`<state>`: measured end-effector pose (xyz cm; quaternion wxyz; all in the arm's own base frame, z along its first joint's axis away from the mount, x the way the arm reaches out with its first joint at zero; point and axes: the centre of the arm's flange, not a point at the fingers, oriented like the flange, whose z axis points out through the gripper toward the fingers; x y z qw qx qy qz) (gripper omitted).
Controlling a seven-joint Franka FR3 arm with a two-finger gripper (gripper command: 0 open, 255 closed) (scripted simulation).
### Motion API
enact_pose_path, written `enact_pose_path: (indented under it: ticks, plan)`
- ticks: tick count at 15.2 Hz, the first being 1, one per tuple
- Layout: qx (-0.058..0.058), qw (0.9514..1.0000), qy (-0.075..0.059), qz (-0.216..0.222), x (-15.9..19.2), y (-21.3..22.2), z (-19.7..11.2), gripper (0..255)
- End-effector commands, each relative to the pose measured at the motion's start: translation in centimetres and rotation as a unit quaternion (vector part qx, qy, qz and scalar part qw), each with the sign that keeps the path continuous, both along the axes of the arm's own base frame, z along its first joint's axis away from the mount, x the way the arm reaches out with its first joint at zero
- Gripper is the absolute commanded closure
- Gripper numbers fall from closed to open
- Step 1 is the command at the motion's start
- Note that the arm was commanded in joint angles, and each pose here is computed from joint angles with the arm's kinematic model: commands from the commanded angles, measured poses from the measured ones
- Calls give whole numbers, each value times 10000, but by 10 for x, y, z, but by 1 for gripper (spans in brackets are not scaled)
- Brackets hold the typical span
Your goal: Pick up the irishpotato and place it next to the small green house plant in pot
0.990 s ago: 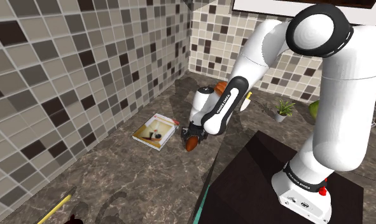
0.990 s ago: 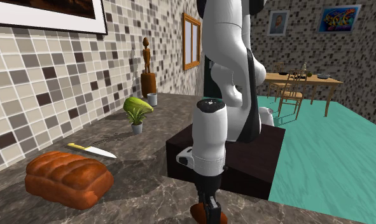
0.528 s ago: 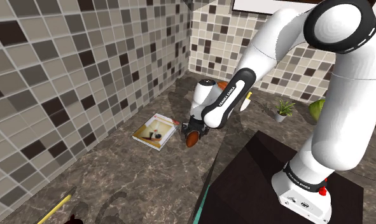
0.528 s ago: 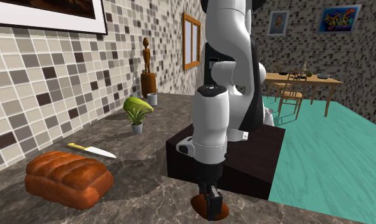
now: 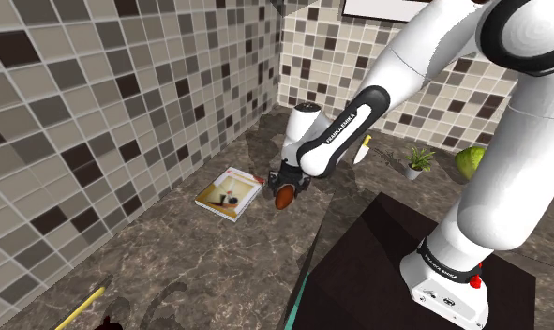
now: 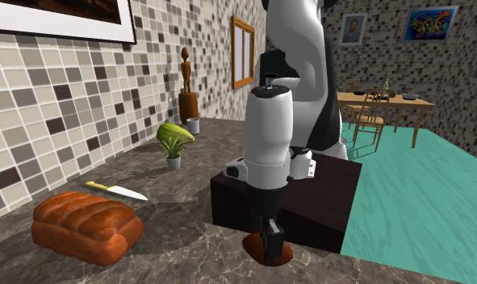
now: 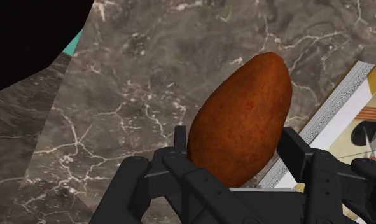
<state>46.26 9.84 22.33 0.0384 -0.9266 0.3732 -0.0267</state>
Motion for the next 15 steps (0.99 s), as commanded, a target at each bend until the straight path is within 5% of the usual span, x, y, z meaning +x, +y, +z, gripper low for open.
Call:
enact_pose_path:
  ticks: [1,15]
  plan:
    - [0,10000,2,1,0,0,11,255]
    - [0,10000,2,1,0,0,84,255]
